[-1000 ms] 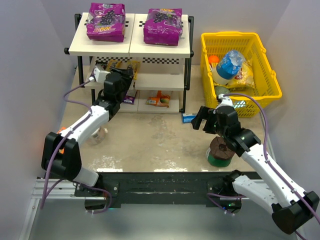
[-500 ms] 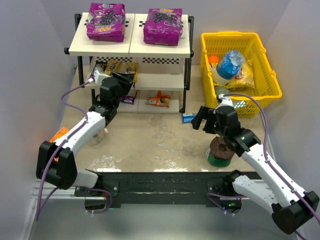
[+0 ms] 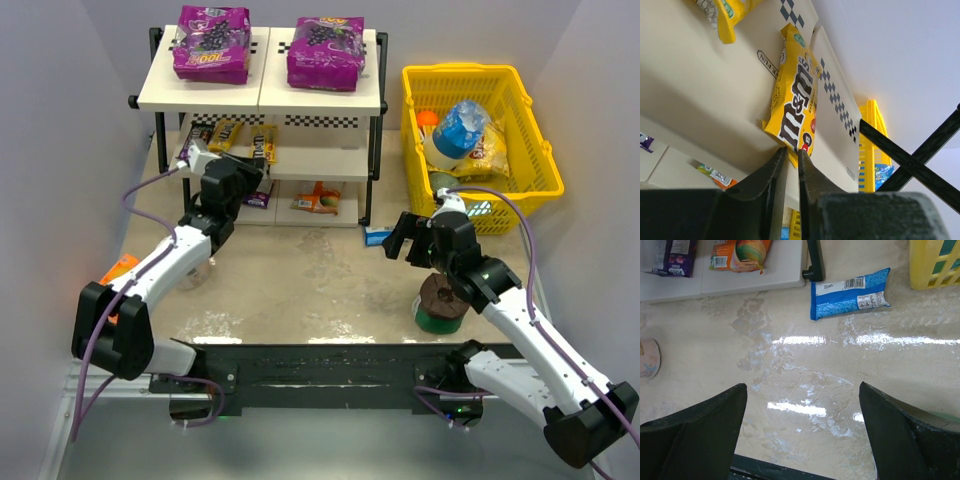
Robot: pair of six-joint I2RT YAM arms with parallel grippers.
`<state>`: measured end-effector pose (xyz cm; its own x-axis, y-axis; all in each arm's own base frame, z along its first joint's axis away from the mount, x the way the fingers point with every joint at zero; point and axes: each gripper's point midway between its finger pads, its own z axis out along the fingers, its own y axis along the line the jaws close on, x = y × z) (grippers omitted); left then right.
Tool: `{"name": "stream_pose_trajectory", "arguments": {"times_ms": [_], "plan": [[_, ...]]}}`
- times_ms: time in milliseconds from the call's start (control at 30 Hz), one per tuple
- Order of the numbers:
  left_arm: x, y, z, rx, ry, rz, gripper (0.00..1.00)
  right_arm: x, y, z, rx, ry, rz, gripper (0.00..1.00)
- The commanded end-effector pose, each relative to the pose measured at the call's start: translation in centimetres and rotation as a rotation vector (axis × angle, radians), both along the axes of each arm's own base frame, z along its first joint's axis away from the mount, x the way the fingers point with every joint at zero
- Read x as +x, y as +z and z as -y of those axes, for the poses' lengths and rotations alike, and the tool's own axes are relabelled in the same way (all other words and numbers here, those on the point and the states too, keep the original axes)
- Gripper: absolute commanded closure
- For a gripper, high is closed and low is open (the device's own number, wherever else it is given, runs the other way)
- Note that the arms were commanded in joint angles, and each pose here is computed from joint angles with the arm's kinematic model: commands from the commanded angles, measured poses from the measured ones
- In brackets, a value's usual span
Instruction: Place and organize the candy bags onto the shelf
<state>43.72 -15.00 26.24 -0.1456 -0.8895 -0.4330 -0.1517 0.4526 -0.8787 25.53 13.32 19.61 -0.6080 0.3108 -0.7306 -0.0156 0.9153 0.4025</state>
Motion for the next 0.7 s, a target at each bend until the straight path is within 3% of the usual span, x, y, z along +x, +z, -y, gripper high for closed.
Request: {"name": "stream_pose_trajectory", "arguments": {"times_ms": [0,100,200,333,433,667], "plan": [[1.1,2.4,-0.9,0.043,0.036,0.06,0.83,0.2,-0.3,0.5,-0.012,-0.026,0.001,0.03],[0.7,2.5,-1.0,0.05,0.032,0.063,0.82,0.2,-0.2,0.5,-0.01,-0.025,0.005,0.03],[-0.3,2.5,-1.0,0.062,0.01,0.064,0.74,0.3,-0.4,0.4,-0.009,-0.024,0.001,0.03],[-2.9,3.3,-1.2,0.074,-0.033,0.094,0.54,0.6,-1.3,-0.1,-0.005,-0.015,-0.019,0.03],[-5.1,3.1,-1.3,0.101,-0.076,0.097,0.46,1.3,-2.4,-0.2,-0.02,-0.028,-0.041,0.03],[-10.2,1.9,-1.7,0.195,-0.184,0.072,0.41,3.9,-4.0,-0.5,-0.076,-0.059,-0.043,0.06]]}}
